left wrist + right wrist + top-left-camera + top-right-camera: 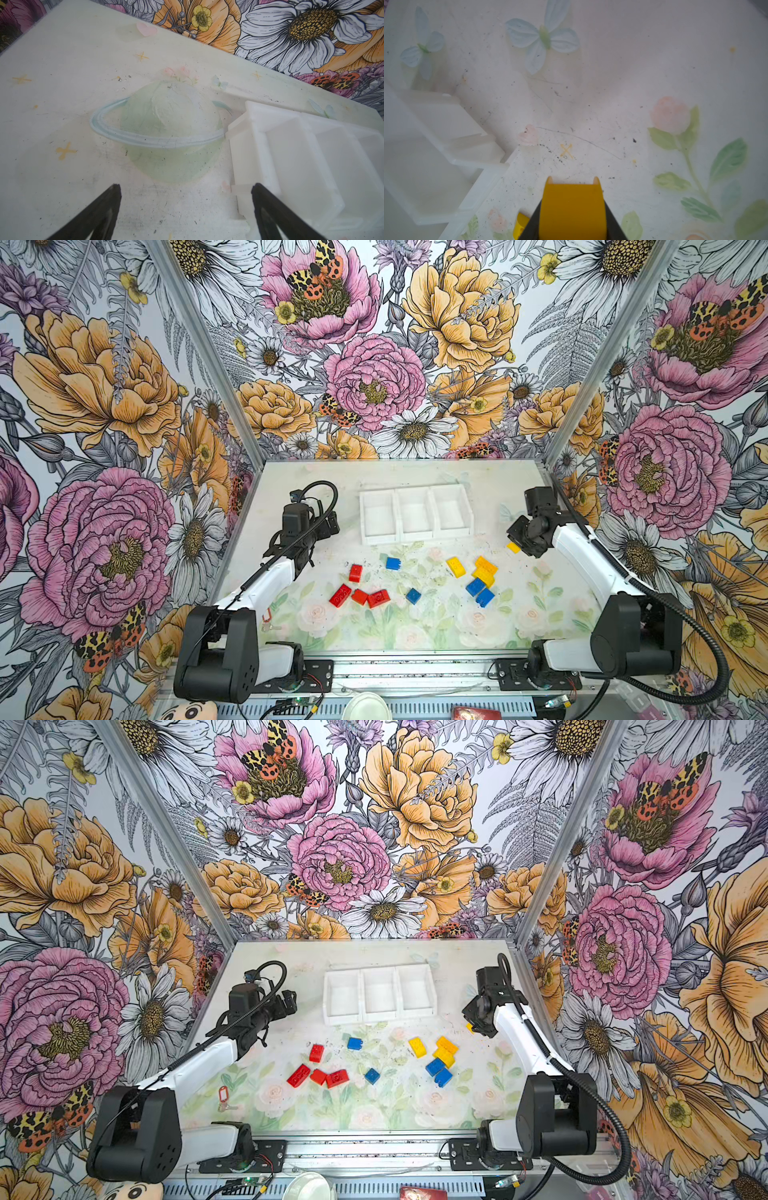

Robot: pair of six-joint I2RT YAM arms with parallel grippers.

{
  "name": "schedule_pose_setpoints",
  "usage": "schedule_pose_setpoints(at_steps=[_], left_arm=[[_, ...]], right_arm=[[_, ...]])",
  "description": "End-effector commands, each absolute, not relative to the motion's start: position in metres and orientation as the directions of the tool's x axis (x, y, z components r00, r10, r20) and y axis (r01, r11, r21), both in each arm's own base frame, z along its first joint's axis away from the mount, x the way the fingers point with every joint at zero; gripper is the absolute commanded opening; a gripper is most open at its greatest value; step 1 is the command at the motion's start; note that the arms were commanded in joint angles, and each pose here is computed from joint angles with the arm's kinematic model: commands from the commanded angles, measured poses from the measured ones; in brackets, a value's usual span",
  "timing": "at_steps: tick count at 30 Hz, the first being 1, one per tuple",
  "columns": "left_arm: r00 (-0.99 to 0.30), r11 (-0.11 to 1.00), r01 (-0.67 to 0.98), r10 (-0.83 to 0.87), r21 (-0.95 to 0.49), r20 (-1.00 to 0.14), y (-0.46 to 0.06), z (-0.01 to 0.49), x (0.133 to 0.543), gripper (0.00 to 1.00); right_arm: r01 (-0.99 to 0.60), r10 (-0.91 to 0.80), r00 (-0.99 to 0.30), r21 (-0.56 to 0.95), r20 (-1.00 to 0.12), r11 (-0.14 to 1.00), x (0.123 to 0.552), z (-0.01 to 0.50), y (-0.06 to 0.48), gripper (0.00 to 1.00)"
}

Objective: Sort the legos into containers by color
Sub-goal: Place the lego in the container.

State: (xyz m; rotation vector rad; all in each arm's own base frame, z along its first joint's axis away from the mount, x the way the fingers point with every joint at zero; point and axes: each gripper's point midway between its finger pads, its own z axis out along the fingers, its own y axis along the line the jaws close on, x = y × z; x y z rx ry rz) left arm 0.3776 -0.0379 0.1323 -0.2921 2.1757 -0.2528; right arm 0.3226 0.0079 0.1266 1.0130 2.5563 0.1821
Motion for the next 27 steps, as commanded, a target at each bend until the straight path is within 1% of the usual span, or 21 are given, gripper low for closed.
schedule_pose_setpoints(at_steps=[1, 6, 13, 20, 27], left_arm=[[-0.570, 0.943, -0.102, -0.315, -0.316, -0.758, -0.044, 0.134, 0.372, 0.99], [-0.580, 0.940, -0.100, -0.321, -0.325, -0.749, -0.047, 0.132, 0.369, 0.99], [-0.589, 0.941, -0.096, -0.315, -0.323, -0.744, -0.050, 0.135, 0.363, 0.99], [-0.603, 0.941, -0.096, -0.315, -0.325, -0.733, -0.053, 0.133, 0.356, 0.99], [-0.612, 0.943, -0.097, -0.309, -0.319, -0.728, -0.056, 0.131, 0.354, 0.99]], right_arm=[[0.493, 0.540, -0.731, 0.224, -0.418, 0.841, 0.353, 0.154, 0.029, 0.32], [0.306, 0.363, -0.802, 0.195, -0.474, 0.932, 0.387, 0.171, 0.078, 0.33], [0.128, 0.195, -0.849, 0.167, -0.492, 0.978, 0.426, 0.171, 0.125, 0.33], [0.053, 0.107, -0.882, 0.129, -0.459, 0.990, 0.451, 0.144, 0.145, 0.34], [0.018, 0.060, -0.902, 0.102, -0.427, 0.995, 0.458, 0.120, 0.156, 0.36]])
